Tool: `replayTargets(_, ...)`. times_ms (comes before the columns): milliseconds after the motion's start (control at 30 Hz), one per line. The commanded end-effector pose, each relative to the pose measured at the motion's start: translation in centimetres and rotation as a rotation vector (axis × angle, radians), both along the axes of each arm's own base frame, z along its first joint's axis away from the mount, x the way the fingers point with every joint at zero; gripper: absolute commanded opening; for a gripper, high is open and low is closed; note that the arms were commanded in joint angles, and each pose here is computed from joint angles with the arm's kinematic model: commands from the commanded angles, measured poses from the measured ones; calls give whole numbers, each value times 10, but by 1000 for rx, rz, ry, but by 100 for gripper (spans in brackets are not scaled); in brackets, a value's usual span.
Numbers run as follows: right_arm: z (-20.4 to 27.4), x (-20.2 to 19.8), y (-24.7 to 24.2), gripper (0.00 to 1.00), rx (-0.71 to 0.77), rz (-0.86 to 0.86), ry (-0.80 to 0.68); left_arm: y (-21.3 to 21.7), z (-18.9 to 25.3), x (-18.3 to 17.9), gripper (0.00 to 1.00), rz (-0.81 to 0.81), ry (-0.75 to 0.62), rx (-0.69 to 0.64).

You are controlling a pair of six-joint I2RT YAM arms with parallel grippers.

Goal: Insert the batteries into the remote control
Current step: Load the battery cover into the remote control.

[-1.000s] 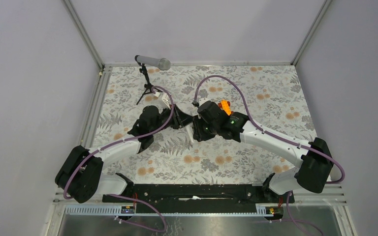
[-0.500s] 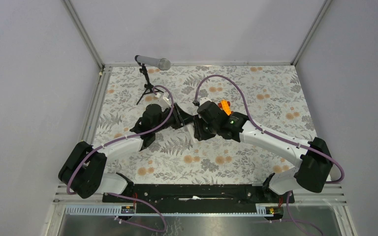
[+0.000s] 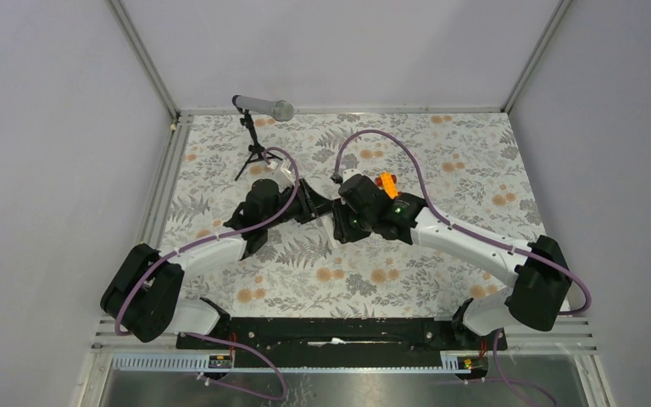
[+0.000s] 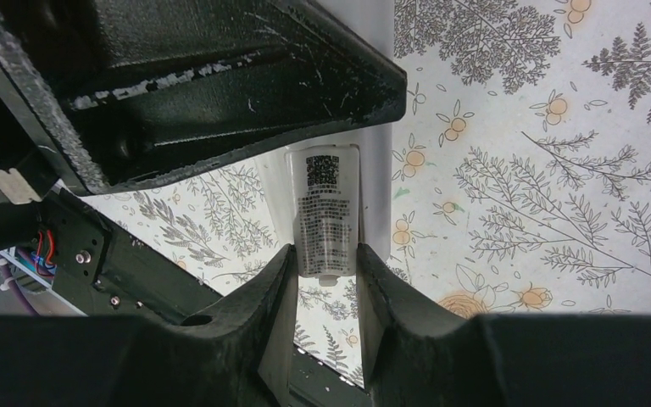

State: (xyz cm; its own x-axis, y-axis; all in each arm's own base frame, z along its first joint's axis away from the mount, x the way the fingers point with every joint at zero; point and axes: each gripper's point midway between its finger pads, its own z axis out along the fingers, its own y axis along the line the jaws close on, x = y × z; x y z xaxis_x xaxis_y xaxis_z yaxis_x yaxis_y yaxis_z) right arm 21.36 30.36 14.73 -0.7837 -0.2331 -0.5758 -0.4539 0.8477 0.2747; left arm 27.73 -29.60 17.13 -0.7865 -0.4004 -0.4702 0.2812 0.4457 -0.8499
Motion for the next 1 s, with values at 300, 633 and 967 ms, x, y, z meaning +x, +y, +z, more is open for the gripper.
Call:
replayTargets(300, 4, 1, 9, 43, -1, 14, 35, -14, 57, -17, 0, -109, -80, -201)
replayTargets(633, 17, 10, 7, 47, -13, -32, 12, -10, 46, -15, 0, -104, 27, -245)
replayTargets(967, 54, 24, 0, 79, 73, -107, -53, -2, 47, -10, 0, -103, 84, -375)
